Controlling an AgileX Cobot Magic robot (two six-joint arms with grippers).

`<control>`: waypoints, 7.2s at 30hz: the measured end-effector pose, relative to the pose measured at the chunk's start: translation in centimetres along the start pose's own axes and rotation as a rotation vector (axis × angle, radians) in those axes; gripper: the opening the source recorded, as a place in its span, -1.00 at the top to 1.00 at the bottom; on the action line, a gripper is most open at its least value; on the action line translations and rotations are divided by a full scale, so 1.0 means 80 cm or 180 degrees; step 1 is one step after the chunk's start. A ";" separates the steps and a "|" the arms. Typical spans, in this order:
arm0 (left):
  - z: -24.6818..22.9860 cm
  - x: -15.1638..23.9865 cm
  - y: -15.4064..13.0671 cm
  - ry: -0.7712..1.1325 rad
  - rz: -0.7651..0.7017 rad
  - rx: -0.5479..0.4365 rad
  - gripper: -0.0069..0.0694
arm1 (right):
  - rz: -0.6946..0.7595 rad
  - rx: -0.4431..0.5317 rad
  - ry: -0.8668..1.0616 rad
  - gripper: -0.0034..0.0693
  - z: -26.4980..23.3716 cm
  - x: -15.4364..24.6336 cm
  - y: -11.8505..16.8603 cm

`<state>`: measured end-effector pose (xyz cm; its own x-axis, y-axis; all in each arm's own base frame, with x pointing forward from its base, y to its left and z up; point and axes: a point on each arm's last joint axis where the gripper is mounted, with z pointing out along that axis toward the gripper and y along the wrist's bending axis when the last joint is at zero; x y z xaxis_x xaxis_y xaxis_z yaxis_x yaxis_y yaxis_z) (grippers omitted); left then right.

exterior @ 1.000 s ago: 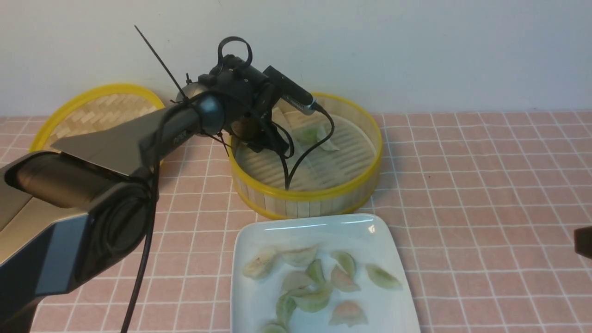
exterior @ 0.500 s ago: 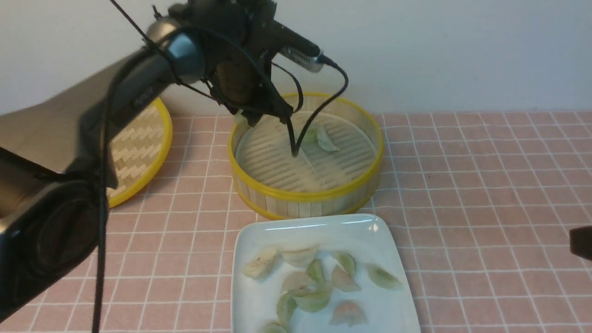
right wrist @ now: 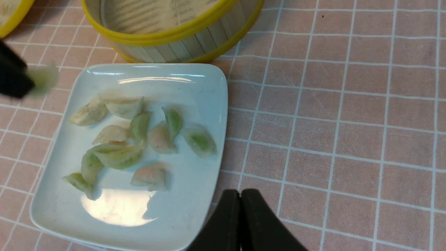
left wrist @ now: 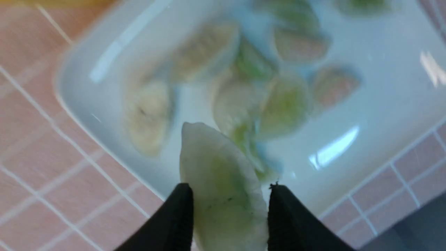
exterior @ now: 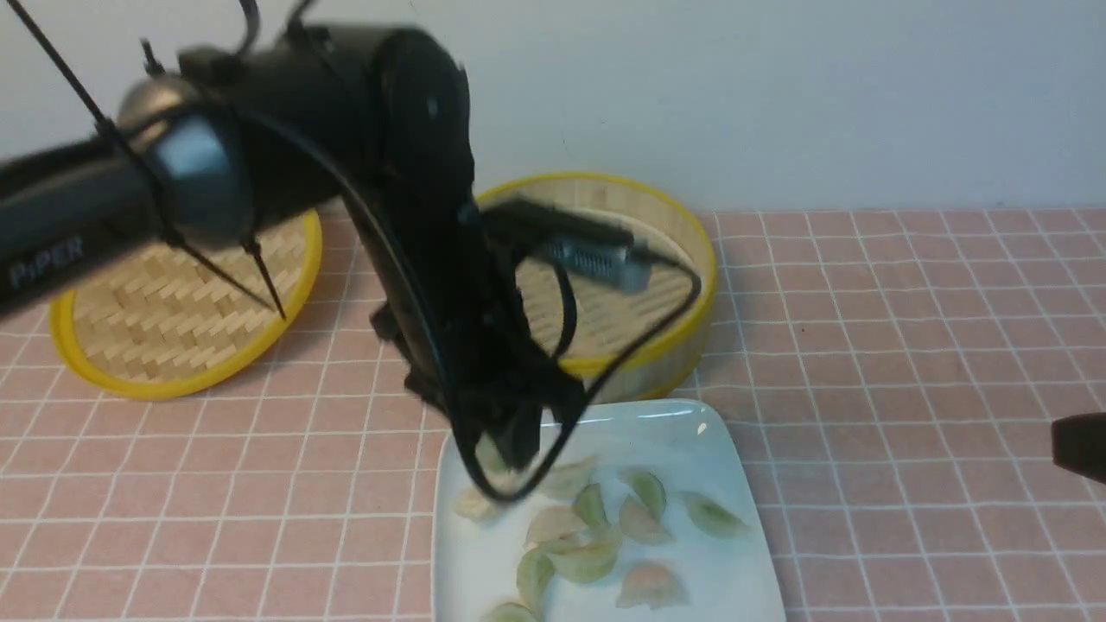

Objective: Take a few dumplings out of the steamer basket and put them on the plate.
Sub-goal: Use the left arm to put the dumpling into the plate, then use the right arm to grab a dumpling from inside the steamer, then use the right arm to put the dumpling into the plate, then use the right arm to grab a dumpling from inside the steamer, then use the right arm to put the dumpling into the plate

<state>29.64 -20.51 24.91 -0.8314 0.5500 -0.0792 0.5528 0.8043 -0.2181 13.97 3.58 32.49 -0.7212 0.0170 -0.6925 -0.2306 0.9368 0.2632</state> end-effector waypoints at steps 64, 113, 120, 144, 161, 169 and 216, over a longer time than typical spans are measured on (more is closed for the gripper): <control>-0.170 0.226 -0.024 -0.1503 -0.0290 -0.0698 0.84 | -0.1041 -0.0276 0.1111 0.43 0.514 -0.192 0.063; -0.170 0.228 -0.017 -0.1438 -0.0280 -0.0900 0.84 | -0.1064 -0.0259 0.0704 -0.55 0.432 -0.240 0.073; -0.170 0.229 -0.017 -0.1427 -0.0363 -0.0888 0.84 | -0.1381 -0.0492 0.0710 -0.55 0.505 -0.219 0.066; -0.171 0.229 -0.014 -0.1450 -0.0456 -0.0964 0.84 | -0.2472 -0.0802 0.0427 -0.47 0.547 -0.198 0.064; -0.171 0.229 -0.013 -0.1451 -0.0455 -0.1000 0.84 | -0.2560 -0.0886 0.0701 -0.08 0.529 -0.200 0.066; -0.172 0.229 -0.012 -0.1452 -0.0453 -0.1013 0.84 | -0.2186 -0.0670 0.0595 -0.08 0.466 -0.252 0.061; -0.174 0.221 -0.018 -0.1683 -0.0425 -0.0850 0.84 | -0.1061 -0.0233 0.2561 -0.67 0.243 -0.017 0.102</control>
<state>14.91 -8.78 37.34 -0.7720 0.3091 -0.5554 0.3798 0.9250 -0.0131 25.79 17.99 22.54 -0.8445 -0.5317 -0.0640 -0.5332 0.8237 0.1931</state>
